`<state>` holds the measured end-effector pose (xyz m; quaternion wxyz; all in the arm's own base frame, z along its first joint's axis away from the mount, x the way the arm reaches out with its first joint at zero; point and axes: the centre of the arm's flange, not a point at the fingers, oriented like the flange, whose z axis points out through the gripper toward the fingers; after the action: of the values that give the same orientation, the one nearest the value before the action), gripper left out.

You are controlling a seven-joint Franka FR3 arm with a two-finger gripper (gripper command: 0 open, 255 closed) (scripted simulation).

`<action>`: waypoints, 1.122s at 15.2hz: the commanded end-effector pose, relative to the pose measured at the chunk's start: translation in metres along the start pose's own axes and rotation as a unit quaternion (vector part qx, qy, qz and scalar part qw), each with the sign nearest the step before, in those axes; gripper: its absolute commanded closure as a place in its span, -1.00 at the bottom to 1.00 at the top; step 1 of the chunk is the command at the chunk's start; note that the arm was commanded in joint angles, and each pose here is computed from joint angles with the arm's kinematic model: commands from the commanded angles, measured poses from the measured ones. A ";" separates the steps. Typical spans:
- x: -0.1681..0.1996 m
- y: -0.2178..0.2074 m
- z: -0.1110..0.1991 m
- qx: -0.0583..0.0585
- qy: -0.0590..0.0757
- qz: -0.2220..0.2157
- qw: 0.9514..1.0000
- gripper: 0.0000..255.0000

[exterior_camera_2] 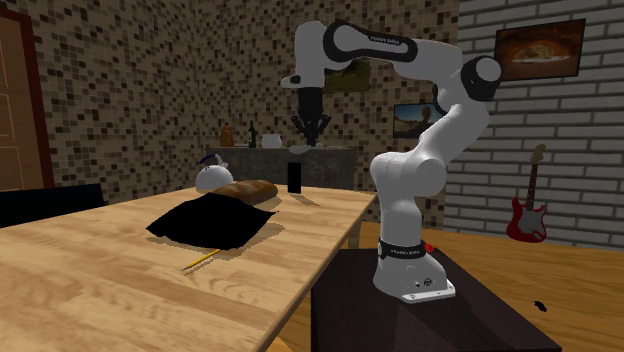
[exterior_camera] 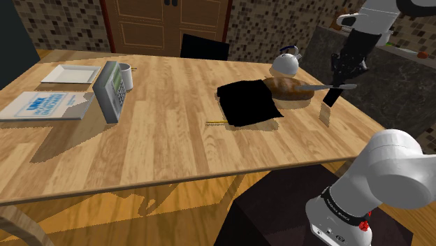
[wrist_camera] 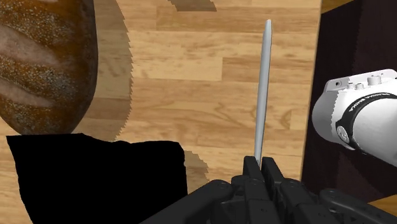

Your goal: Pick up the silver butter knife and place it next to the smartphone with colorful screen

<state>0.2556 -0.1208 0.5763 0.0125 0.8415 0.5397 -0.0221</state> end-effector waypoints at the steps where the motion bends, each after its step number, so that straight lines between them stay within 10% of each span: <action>1: -0.026 0.006 0.000 0.000 -0.001 0.000 1.000 1.00; 17: -0.230 0.060 0.010 0.000 -0.001 0.000 1.000 1.00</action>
<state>0.2163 -0.3406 0.5767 0.0124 0.8413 0.5399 -0.0221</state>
